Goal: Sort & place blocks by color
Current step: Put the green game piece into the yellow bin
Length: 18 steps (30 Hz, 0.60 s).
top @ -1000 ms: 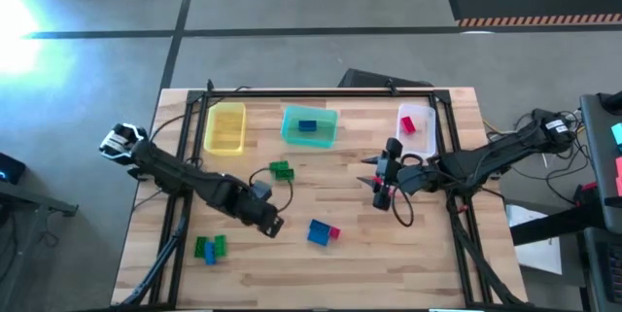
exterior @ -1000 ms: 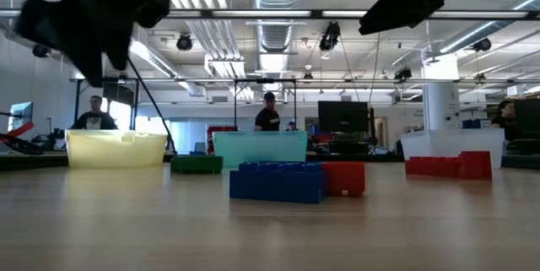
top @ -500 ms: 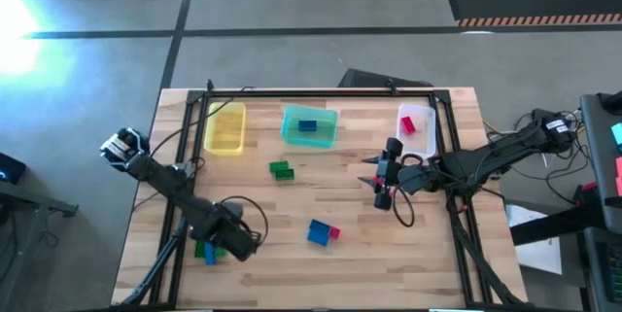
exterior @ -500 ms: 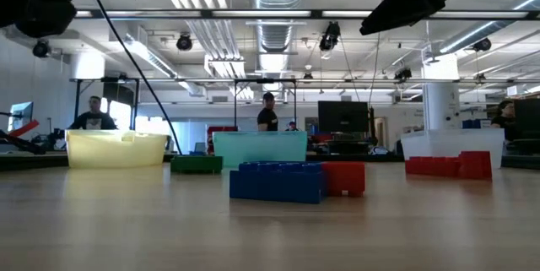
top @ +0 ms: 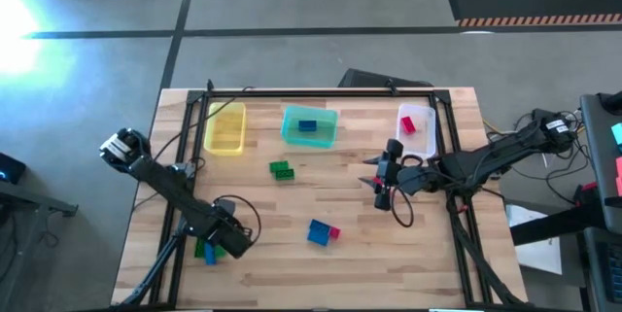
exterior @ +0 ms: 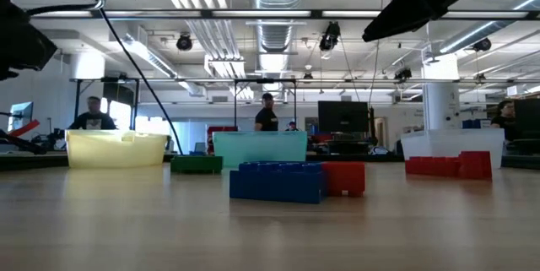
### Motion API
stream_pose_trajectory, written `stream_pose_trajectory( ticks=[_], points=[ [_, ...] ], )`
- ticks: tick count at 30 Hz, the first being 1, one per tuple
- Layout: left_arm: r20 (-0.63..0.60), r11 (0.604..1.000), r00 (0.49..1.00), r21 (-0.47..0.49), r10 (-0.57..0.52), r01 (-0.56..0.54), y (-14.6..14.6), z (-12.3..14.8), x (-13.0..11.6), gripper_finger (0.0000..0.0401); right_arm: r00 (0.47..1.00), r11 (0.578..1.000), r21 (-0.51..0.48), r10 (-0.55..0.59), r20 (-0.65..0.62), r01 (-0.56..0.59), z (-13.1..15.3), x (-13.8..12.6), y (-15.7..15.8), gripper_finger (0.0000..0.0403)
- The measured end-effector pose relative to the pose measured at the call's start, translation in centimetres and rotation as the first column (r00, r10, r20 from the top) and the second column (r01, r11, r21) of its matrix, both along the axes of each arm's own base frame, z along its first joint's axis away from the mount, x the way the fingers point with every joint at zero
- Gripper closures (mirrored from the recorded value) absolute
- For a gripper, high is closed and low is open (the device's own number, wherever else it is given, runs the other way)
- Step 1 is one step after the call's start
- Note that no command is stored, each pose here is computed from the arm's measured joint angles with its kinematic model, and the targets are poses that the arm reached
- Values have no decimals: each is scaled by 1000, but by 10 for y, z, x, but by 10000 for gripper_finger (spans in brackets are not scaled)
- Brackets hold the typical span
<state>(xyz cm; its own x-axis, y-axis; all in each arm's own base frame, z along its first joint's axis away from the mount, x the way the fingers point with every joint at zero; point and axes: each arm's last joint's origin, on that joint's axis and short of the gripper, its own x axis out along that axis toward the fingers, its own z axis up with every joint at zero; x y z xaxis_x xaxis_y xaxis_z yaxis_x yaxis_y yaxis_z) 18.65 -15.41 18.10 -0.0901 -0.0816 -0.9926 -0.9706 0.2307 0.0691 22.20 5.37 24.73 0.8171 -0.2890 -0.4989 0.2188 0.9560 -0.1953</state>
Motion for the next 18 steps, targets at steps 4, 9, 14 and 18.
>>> stream_pose_trajectory(
  ticks=[4, 9, 14, 18],
  points=[
    [8, 1000, 1000, -8, 10, -10, -4, -8, -5, 115, 1000, 1000, 9, -10, -14, 10, -6, -2, -1, 184],
    [-6, 1000, 1000, 6, 15, -15, -5, -15, -13, 115, 1000, 1000, 22, -18, -10, 18, -7, -2, -1, 184],
    [-12, 1000, 1000, 17, 17, -17, -4, -18, -15, 115, 1000, 999, 27, -21, -8, 21, -7, -2, -1, 184],
    [2, 999, 1000, 28, 16, -16, -4, -18, -15, 115, 1000, 999, 30, -23, -7, 23, -7, -2, -1, 184]
  ],
)
